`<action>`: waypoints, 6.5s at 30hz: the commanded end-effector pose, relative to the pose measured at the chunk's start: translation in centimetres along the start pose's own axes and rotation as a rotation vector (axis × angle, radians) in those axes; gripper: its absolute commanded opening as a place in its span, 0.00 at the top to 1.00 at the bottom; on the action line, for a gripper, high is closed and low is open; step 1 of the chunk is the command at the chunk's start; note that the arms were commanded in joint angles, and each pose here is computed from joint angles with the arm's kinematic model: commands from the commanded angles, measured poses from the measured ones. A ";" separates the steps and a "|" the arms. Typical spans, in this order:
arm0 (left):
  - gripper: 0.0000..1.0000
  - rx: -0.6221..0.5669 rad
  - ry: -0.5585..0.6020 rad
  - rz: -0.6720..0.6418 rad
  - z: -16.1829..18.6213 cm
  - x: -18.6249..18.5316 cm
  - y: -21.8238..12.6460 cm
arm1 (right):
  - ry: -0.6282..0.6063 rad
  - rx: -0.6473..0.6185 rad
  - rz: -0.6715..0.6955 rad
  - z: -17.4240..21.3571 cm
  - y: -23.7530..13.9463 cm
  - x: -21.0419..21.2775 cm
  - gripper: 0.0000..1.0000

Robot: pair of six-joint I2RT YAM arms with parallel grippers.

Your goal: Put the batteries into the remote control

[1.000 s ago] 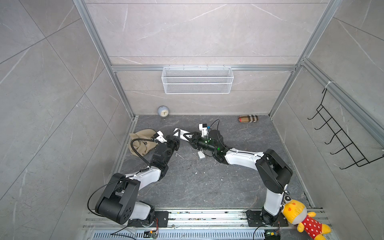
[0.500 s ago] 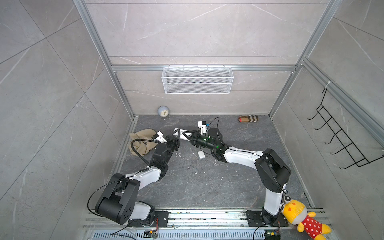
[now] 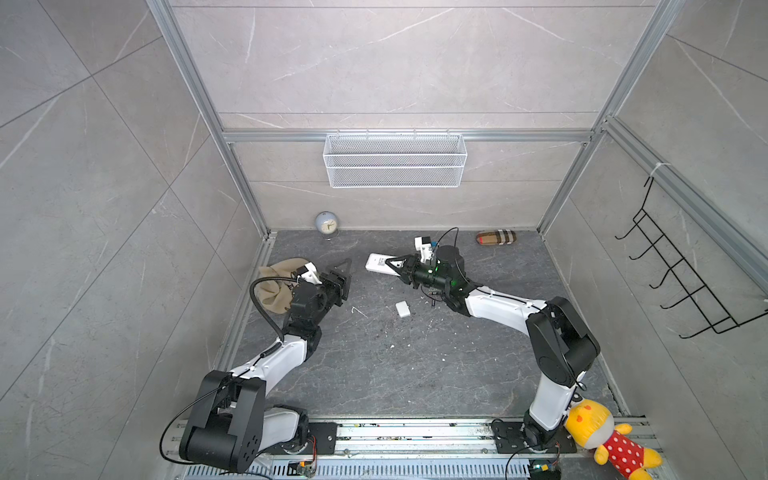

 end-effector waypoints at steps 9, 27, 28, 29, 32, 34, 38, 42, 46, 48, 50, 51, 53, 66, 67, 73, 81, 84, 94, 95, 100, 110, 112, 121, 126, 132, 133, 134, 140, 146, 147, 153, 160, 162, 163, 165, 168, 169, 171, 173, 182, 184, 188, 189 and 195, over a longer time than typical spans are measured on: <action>0.32 0.061 0.003 0.120 0.0 -2.6 1.8 | 0.042 0.067 -0.144 1.2 2.1 1.5 0.83; 0.57 0.096 0.004 0.204 0.3 -3.2 3.6 | 0.073 0.123 -0.169 2.2 5.0 0.4 0.83; 0.59 0.094 0.003 0.205 0.3 -3.2 3.6 | 0.073 0.119 -0.170 2.2 4.9 0.5 0.83; 0.61 0.088 0.003 0.204 0.2 -3.2 3.5 | 0.071 0.120 -0.170 2.3 4.9 0.5 0.83; 0.68 0.086 0.000 0.203 0.3 -3.2 3.6 | 0.074 0.111 -0.169 2.3 4.9 0.5 0.83; 0.69 0.087 0.001 0.207 0.5 -3.4 3.7 | 0.074 0.102 -0.165 2.3 4.8 0.5 0.83; 0.76 0.082 -0.004 0.206 0.6 -3.3 3.6 | 0.072 0.113 -0.167 2.5 5.0 0.7 0.84; 0.83 0.075 -0.013 0.203 0.6 -3.2 3.5 | 0.076 0.114 -0.159 2.6 4.9 0.5 0.83; 0.91 0.053 -0.023 0.187 0.6 -2.6 3.1 | 0.084 0.111 -0.118 2.7 4.6 -0.1 0.72; 0.91 0.037 -0.025 0.173 0.6 -2.1 2.8 | 0.057 0.121 -0.090 2.9 4.2 -0.2 0.57; 0.93 0.026 -0.027 0.161 0.7 -1.7 2.7 | 0.024 0.137 -0.033 3.0 3.3 -0.9 0.44; 0.93 0.026 -0.028 0.158 0.8 -1.4 2.7 | 0.005 0.140 0.012 2.9 2.4 -1.5 0.40; 0.93 0.021 -0.027 0.159 0.9 -1.0 2.6 | -0.027 0.141 0.114 2.6 0.3 -3.0 0.34; 0.96 0.031 -0.068 0.155 2.0 3.0 2.5 | -0.408 0.027 1.153 0.0 -11.0 -9.3 0.39; 0.97 0.031 -0.075 0.154 2.0 3.2 2.7 | -0.411 0.011 1.178 -0.2 -11.0 -9.7 0.40; 1.00 0.055 -0.077 0.169 2.2 3.6 2.9 | -0.387 -0.031 1.199 -0.9 -10.2 -10.6 0.43; 0.96 0.046 -0.068 0.172 2.2 3.6 2.7 | -0.341 0.062 1.213 -1.3 -7.6 -13.1 0.44; 0.96 0.059 -0.067 0.175 2.2 3.5 2.9 | -0.325 0.063 1.206 -1.6 -7.5 -13.4 0.46; 0.96 0.085 -0.062 0.185 2.4 3.2 3.2 | -0.301 0.087 1.209 -2.3 -6.8 -14.3 0.53; 0.95 0.084 -0.061 0.186 2.3 3.1 3.2 | -0.301 0.091 1.210 -2.3 -6.7 -14.4 0.55; 0.95 0.088 -0.047 0.199 2.3 2.6 3.2 | -0.307 0.089 1.218 -2.5 -6.3 -15.3 0.62; 0.95 0.094 0.011 0.142 2.3 1.9 2.9 | -0.324 0.116 1.234 -3.0 -5.3 -16.3 0.66; 0.96 0.085 0.009 0.141 2.2 1.9 2.8 | -0.329 0.124 1.250 -3.2 -5.1 -16.6 0.67; 0.96 0.086 -0.010 0.157 2.2 2.0 3.0 | -0.325 0.143 1.314 -3.0 -5.4 -18.0 0.77; 0.96 0.094 -0.016 0.171 2.3 1.8 3.0 | -0.325 0.150 1.326 -3.1 -5.3 -18.3 0.86; 0.95 0.092 -0.008 0.166 2.2 1.7 3.1 | -0.321 0.132 1.300 -3.0 -5.5 -17.5 0.94; 0.95 0.095 -0.011 0.170 2.3 1.7 3.1 | -0.317 0.121 1.290 -2.9 -5.7 -17.2 0.94; 0.95 0.096 -0.015 0.174 2.3 1.7 3.2 | -0.316 0.108 1.271 -2.9 -5.7 -16.8 0.94; 0.96 0.099 -0.027 0.175 2.3 2.1 3.5 | -0.304 0.022 1.179 -2.2 -7.0 -15.0 0.94; 0.96 0.103 -0.024 0.175 2.5 2.1 3.6 | -0.360 -0.026 1.150 -1.7 -7.8 -13.6 0.93; 0.96 0.102 -0.024 0.174 2.5 2.1 3.6 | -0.365 -0.031 1.144 -1.6 -7.9 -13.4 0.93; 0.96 0.103 -0.023 0.175 2.6 2.1 3.7 | -0.408 -0.085 1.062 -0.9 -8.5 -10.9 0.93; 0.96 0.102 -0.018 0.172 2.7 2.2 3.8 | -0.472 -0.119 0.988 0.5 -8.6 -7.8 0.93; 0.96 0.103 -0.017 0.171 2.8 2.3 3.8 | -0.488 -0.125 0.969 0.9 -8.6 -6.9 0.93; 0.96 0.104 -0.014 0.169 2.8 2.3 3.9 | -0.494 -0.127 0.954 1.1 -8.5 -6.3 0.93; 0.96 0.102 -0.007 0.165 2.9 2.5 3.9 | -0.507 -0.131 0.923 1.5 -8.3 -5.1 0.93; 0.96 0.098 0.004 0.158 3.1 2.8 4.1 | -0.525 -0.143 0.868 2.2 -7.8 -2.9 0.92; 0.96 0.091 0.008 0.163 3.1 2.9 4.1 | -0.525 -0.147 0.852 2.4 -7.6 -2.2 0.92; 0.96 0.064 0.016 0.184 3.1 2.8 4.2 | -0.522 -0.158 0.816 2.7 -7.1 -0.8 0.92; 0.96 0.038 0.031 0.215 3.2 2.5 4.5 | -0.520 -0.170 0.783 2.9 -6.5 0.5 0.92; 0.96 -0.015 0.135 0.271 4.3 0.5 5.5 | -0.562 -0.220 0.727 2.9 -3.9 4.6 0.91; 0.96 -0.024 0.135 0.277 4.3 0.2 5.6 | -0.568 -0.228 0.722 2.8 -3.6 4.9 0.91; 0.96 -0.032 0.121 0.283 4.2 0.0 5.8 | -0.581 -0.239 0.729 2.5 -3.0 5.3 0.91; 0.96 -0.033 0.115 0.282 4.2 0.0 5.9 | -0.584 -0.239 0.735 2.4 -2.9 5.3 0.91; 0.97 -0.041 0.096 0.282 4.1 0.0 5.8 | -0.577 -0.230 0.770 2.3 -2.2 3.9 0.91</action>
Point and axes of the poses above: each gripper's point midway between its finger pads, its own y axis out along the fingers, its own x axis along the line the jaws close on, z = x × y, the point moved 8 cm from there along -y, back along the fingers, and after that the axes turned 6 degrees about y, right-handed, at the moved point
